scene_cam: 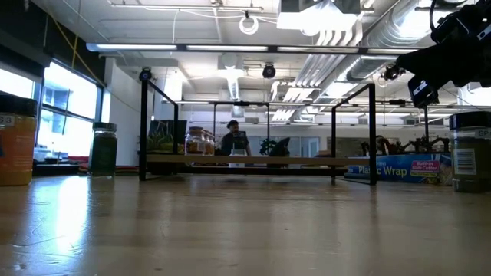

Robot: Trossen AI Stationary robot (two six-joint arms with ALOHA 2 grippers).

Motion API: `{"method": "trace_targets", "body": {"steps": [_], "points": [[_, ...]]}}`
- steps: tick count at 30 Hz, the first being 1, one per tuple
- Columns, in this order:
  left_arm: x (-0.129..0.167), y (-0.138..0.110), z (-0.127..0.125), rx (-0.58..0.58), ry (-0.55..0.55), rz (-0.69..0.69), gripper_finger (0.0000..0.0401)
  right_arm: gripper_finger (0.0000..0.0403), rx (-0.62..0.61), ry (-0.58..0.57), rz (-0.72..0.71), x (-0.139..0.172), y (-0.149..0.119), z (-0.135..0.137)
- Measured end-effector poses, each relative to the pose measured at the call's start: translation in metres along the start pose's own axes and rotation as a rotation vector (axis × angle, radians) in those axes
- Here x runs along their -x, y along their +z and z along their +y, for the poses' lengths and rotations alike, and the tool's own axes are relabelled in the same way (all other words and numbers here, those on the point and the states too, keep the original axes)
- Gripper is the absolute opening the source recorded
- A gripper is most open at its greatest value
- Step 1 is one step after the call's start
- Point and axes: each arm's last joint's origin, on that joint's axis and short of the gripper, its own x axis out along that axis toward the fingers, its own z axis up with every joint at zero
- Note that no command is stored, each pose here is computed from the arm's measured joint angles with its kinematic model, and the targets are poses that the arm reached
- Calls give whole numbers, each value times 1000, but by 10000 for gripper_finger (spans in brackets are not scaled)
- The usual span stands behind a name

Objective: Shelf spices
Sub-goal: Put the brown seasoning bottle aligned with the other brown seasoning bottles on the shelf

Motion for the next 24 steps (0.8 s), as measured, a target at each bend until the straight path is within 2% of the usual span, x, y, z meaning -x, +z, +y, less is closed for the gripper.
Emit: {"method": "trace_targets", "body": {"steps": [24], "points": [[-7,-6,-2,-49,-10,-16,284,0,2,0,0,0,0,0]]}}
